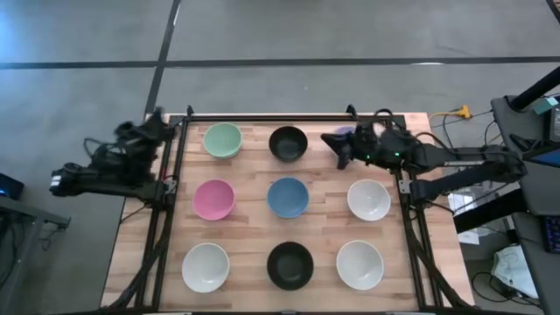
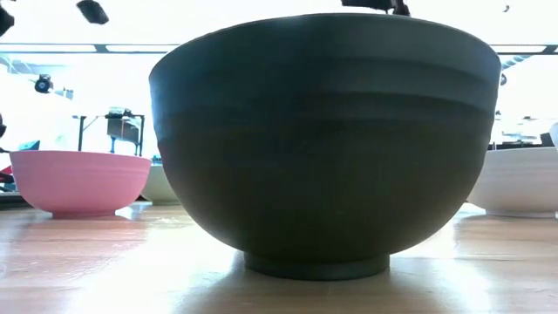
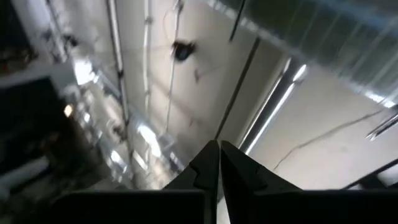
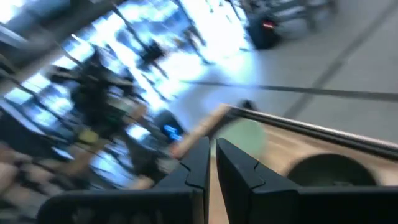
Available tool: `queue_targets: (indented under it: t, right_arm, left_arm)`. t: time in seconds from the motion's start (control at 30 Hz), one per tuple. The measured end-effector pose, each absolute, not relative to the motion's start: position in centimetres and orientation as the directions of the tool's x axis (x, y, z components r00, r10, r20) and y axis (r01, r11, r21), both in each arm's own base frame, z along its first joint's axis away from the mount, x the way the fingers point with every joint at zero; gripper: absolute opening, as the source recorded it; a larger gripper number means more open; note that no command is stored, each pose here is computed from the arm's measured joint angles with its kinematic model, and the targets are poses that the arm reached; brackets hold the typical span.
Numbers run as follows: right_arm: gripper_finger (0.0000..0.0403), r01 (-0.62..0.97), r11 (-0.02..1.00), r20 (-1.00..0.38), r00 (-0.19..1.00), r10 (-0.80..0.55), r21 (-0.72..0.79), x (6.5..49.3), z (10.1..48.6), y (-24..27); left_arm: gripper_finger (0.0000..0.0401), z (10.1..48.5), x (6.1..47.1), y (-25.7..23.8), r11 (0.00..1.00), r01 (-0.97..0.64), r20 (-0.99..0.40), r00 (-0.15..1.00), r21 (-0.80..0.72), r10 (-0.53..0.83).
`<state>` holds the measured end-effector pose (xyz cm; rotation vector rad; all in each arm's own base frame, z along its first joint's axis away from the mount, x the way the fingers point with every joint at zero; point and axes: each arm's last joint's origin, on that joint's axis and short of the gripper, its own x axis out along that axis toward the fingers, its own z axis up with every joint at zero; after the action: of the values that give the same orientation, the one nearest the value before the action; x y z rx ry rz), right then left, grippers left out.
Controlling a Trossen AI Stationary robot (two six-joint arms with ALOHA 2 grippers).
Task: Nest bowls inside each other
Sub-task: Stack the purple bowl on top of the blue bowl
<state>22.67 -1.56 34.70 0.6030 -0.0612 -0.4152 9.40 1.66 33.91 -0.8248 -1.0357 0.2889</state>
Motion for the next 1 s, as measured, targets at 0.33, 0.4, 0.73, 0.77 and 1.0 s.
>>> queue_targets:
  t: [0.33, 0.4, 0.73, 0.77, 1.0]
  right_arm:
    - [0.0023, 0.218, 0.614, -0.003, 0.944, -0.331, 0.759, 20.8, 27.6, -1.3]
    - [0.0023, 0.258, 0.582, -0.042, 0.933, -0.358, 0.772, 20.6, 26.4, -1.5]
    - [0.0078, 0.714, 0.543, -0.536, 0.695, -0.479, 0.441, 18.8, 26.1, -4.2]
    - [0.0092, 0.743, 0.547, -0.586, 0.656, -0.477, 0.386, 18.7, 26.4, -4.7]
    - [0.0184, 0.781, 0.591, -0.844, 0.445, -0.299, 0.202, 19.7, 26.4, -9.3]
  left_arm:
    - [0.0, 34.7, 16.0, 1.6, 0.79, -0.228, 0.462, 0.706, -0.57, 0.537]
    - [0.0, 34.5, 17.3, 1.7, 0.802, -0.344, 0.332, 0.777, -0.489, 0.536]
    - [0.0, 37.8, 18.8, 2.8, 0.754, -0.609, -0.185, 0.793, -0.247, 0.581]
    - [0.0, 38.3, 18.5, 3.0, 0.741, -0.625, -0.208, 0.781, -0.244, 0.589]
    - [0.0, 38.4, 16.3, 4.6, 0.7, -0.665, -0.378, 0.737, -0.26, 0.56]
